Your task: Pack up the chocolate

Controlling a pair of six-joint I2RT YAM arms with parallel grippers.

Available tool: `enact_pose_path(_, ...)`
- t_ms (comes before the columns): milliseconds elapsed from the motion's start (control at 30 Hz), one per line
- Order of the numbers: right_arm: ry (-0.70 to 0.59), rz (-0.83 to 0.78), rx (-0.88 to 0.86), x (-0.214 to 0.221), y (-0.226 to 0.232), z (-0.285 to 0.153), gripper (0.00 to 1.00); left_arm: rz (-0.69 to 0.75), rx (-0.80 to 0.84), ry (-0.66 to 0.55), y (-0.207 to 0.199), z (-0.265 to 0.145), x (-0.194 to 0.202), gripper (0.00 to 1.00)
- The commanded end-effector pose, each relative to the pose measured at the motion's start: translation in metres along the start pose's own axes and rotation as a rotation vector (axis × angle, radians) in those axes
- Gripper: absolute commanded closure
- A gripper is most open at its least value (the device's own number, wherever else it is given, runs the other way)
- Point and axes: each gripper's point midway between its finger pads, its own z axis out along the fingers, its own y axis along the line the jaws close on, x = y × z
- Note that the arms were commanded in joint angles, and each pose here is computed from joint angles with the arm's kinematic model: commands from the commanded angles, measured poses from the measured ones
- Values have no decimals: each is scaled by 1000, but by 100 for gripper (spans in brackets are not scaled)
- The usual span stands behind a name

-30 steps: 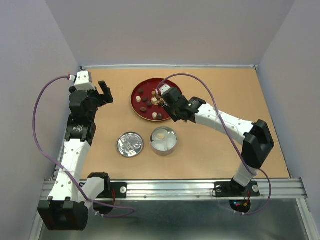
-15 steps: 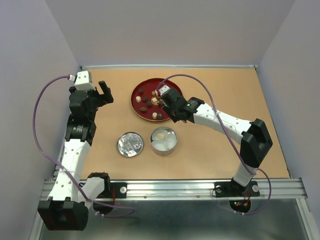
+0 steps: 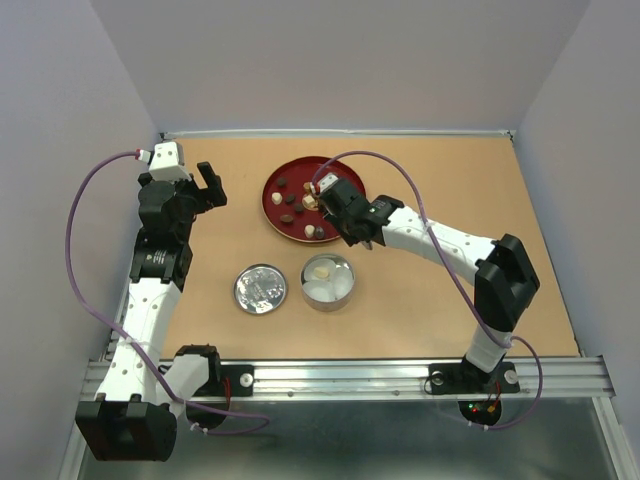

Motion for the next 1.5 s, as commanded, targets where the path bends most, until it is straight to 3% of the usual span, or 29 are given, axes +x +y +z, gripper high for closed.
enact_pose_path(0,-52,43,20,-19,-9,-10,67,1,7,-47,-1,-2,-14,1)
enact_pose_path(267,-160,80,21,-44,-27,-49,71,3,6,-47,0,-2,-14,1)
enact_pose_path(600,-187,150,-131,-31,-18,-95,71,3,4,-44,0,-1,-13,1)
enact_pose_path(867,-126,197,-303,6,-2,-141,72,-1,8,-42,-1,0,-13,1)
enact_pose_path(1467,64,190,-471,63,15,-193,72,-2,7,-27,-1,3,-9,1)
